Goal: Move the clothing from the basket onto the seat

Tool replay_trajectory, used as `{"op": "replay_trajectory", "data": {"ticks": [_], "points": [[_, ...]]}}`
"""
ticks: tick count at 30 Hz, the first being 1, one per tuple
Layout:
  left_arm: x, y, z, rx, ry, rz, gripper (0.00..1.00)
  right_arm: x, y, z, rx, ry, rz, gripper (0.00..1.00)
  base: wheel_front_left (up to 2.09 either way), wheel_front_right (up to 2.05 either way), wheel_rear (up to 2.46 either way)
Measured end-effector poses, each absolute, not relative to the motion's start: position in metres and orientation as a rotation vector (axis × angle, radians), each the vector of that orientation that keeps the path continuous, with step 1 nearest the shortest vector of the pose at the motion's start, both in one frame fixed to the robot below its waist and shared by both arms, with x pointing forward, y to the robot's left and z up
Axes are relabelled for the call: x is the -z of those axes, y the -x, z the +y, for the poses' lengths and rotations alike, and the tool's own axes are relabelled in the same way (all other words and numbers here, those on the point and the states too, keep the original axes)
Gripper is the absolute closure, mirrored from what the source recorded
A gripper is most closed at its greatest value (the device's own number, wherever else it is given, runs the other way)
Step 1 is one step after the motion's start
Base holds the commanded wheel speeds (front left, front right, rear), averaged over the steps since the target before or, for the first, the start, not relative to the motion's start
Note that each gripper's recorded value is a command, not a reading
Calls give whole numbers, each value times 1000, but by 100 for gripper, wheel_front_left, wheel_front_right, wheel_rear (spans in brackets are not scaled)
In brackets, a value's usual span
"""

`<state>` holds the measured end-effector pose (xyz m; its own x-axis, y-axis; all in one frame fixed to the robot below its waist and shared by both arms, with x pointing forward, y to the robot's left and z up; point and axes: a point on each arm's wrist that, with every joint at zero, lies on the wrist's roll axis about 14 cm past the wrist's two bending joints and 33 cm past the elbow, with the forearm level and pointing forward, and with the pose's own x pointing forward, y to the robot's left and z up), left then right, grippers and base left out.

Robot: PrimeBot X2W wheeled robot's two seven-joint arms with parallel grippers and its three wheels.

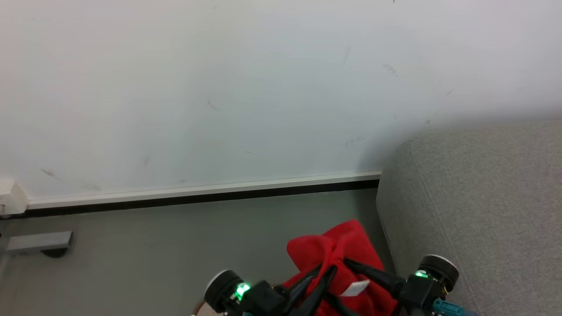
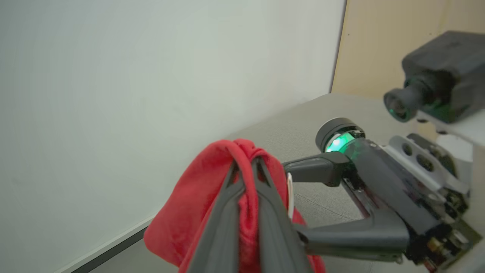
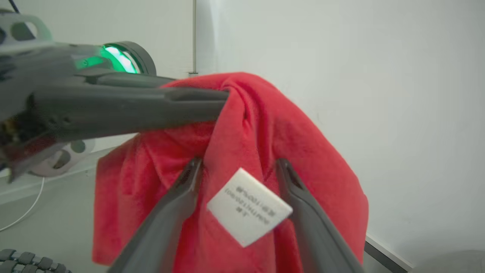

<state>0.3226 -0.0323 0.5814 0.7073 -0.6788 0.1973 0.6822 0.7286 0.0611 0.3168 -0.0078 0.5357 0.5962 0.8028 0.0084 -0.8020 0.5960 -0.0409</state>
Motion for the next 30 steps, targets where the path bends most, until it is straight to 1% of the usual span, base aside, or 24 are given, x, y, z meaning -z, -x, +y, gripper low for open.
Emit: {"op": "replay_trajectory", "data": {"ticks": [6,7,8,13,14,15,16,17,23,30], "points": [[-583,-308,-52,839,63,-191,100,-527,-315,-8,-939,32,10,0,0,0,0],[-582,-307,-53,847,67,-187,100,-526,-314,-9,-940,30,16,55,0,0,0],[-582,-307,-54,852,71,-182,100,-525,-314,-9,-939,24,22,100,0,0,0],[-579,-307,-55,861,74,-170,100,-524,-318,-15,-911,-17,37,100,0,0,0],[-578,-308,-55,859,72,-168,82,-525,-320,-18,-900,-21,36,100,0,0,0],[-576,-309,-54,854,70,-166,59,-526,-323,-22,-887,-26,34,100,0,0,0],[-575,-311,-53,848,68,-163,33,-526,-325,-26,-874,-28,33,100,0,0,0],[-574,-312,-52,843,66,-161,0,-527,-327,-30,-862,-32,32,100,0,0,0],[-559,-319,-49,830,49,-131,0,-530,-340,-63,-751,-42,15,100,0,0,0],[-545,-320,-66,878,64,-103,0,-532,-346,-113,-594,-50,-5,100,0,0,0]]}}
